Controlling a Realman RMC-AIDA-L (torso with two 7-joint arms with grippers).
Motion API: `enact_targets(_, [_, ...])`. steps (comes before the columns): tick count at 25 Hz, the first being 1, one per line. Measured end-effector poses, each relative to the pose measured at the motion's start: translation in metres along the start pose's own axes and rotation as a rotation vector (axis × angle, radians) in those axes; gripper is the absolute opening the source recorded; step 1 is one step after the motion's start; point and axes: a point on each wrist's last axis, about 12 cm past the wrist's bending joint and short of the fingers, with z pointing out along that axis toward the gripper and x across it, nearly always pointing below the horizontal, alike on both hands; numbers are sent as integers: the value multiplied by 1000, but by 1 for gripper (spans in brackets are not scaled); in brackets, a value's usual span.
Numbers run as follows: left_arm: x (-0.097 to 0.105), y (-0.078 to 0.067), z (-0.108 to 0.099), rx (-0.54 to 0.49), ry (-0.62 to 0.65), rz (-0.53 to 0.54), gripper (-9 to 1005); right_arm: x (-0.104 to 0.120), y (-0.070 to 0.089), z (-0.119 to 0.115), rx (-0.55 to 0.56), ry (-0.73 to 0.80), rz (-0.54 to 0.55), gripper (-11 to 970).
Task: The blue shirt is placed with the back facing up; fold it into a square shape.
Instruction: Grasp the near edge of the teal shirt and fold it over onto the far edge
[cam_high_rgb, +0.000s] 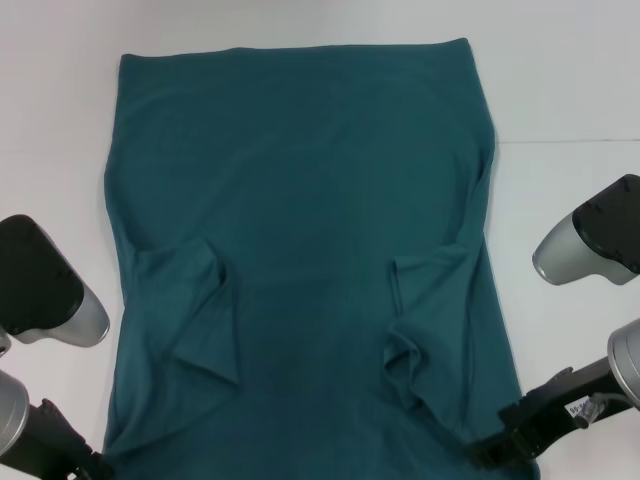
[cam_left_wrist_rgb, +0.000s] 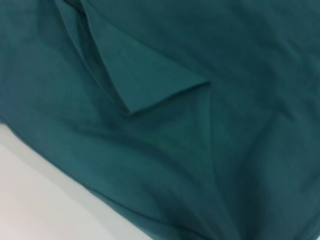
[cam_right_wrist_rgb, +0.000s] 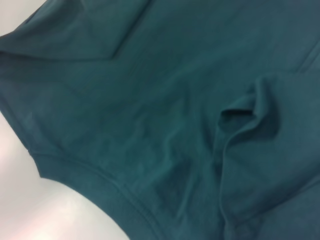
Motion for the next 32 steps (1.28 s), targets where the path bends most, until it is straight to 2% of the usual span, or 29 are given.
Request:
enact_targets(6, [0, 0, 2, 6, 5, 1, 36, 3, 3, -3, 5, 25, -18, 692])
enact_targets(12, [1, 1, 8, 17, 11, -7, 36, 1, -2, -8, 83, 79, -71, 692])
enact_targets(19, [1, 2, 10, 22, 7, -8, 36, -3, -1, -9, 91, 97, -104, 691])
enact_targets(32, [0, 4, 20, 38, 15, -18, 36, -14, 8, 9, 131, 125, -192, 686])
